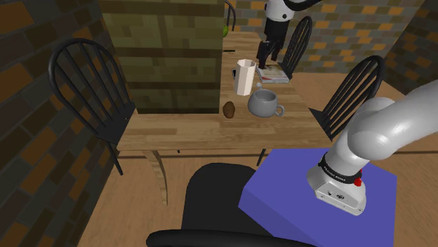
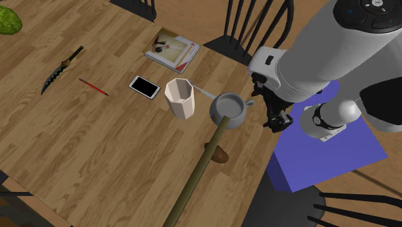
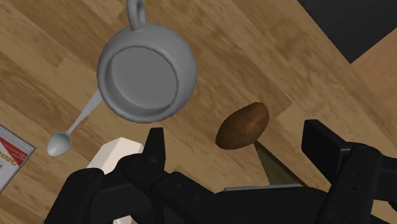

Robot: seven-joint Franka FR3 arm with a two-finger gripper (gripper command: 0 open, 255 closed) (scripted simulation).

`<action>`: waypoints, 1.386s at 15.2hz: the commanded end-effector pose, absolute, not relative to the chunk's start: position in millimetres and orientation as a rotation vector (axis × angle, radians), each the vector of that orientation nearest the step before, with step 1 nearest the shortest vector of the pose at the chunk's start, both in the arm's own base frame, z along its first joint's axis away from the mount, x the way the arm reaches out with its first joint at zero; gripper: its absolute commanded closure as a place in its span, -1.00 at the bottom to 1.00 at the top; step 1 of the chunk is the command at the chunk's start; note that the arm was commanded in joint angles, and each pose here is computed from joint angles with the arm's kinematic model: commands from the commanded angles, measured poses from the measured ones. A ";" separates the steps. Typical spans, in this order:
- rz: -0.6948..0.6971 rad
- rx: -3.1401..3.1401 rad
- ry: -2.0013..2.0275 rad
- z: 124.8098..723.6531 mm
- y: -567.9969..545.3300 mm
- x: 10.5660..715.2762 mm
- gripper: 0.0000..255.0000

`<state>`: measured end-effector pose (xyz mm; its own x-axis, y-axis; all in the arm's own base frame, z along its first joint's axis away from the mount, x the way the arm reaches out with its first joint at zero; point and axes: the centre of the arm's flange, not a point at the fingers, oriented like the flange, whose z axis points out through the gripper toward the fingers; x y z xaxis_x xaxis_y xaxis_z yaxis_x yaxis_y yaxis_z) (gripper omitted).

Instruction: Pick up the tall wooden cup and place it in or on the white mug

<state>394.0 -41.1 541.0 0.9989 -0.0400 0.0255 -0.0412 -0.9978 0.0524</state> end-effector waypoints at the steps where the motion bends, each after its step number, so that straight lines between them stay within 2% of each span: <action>1: 0.027 3.093 -0.059 530.2 -56.5 415.8 -1.00; 21: -0.083 3.143 -0.027 426.3 -195.3 611.4 -1.00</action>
<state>607.4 -190.6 432.8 0.9985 -0.0180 -0.0520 -0.0181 -0.9998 -0.0014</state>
